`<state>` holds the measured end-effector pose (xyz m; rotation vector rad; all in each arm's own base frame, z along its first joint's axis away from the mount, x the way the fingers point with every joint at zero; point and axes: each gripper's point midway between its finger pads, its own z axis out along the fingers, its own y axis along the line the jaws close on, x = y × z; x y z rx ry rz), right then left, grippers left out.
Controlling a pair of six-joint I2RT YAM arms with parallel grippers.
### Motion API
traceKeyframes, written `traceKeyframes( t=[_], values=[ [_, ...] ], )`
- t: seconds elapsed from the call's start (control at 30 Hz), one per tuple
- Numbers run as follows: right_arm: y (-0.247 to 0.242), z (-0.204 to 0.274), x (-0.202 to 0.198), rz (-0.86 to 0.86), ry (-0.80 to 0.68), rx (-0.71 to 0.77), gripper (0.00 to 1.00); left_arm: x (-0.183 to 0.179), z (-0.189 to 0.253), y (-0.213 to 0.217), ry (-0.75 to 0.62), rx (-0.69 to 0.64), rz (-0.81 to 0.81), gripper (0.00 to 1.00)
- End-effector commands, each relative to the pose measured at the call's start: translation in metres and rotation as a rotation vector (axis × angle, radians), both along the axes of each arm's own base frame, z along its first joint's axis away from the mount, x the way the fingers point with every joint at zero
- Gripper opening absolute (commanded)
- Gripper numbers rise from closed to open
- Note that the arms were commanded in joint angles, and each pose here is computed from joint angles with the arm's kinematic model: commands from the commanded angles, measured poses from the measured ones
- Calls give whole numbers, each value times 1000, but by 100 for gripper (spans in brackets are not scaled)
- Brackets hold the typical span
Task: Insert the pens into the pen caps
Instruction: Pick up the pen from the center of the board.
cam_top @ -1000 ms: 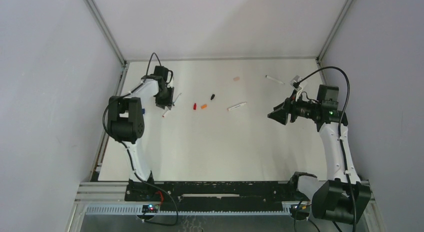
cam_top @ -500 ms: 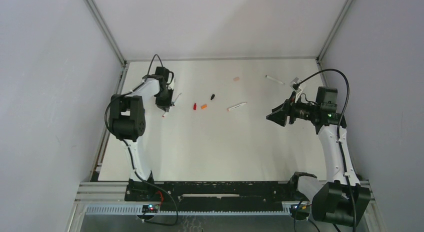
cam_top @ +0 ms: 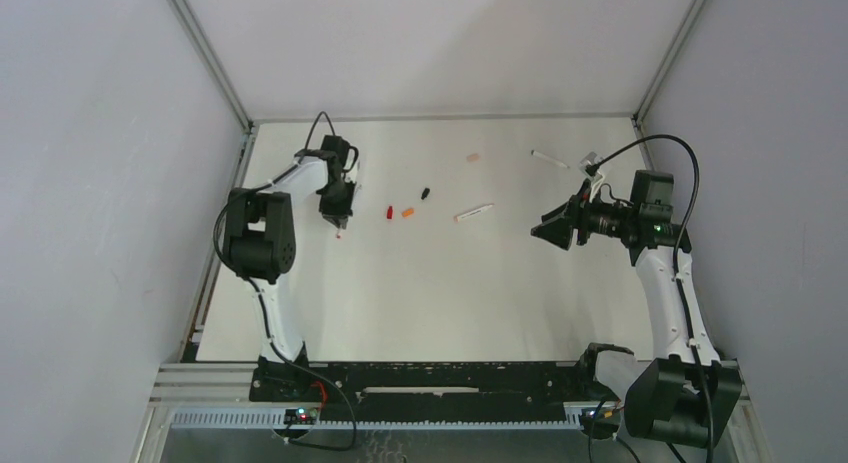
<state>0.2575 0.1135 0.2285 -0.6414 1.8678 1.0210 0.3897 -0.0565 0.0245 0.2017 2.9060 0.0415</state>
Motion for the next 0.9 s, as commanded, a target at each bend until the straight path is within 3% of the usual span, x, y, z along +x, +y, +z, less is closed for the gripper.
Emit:
traceKeyframes(
  t=[0.0, 0.23, 0.37, 0.5, 0.77, 0.87],
  values=[
    [4, 11, 2, 27, -32, 19, 64, -7, 7, -14, 10, -32, 27, 21],
    [7, 11, 3, 39, -44, 18, 64, -32, 1, -27, 43, -22, 52, 19],
    [9, 11, 0, 49, -43, 19, 64, -43, -6, -31, 70, -41, 85, 10],
    [9, 11, 0, 51, -47, 16, 64, -55, -9, -39, 89, -86, 104, 8],
    [11, 7, 0, 62, -32, 17, 65, -94, 1, -49, 96, -133, 113, 11],
    [14, 3, 0, 77, -25, 11, 65, -94, 2, -51, 69, -153, 129, 18]
  ],
)
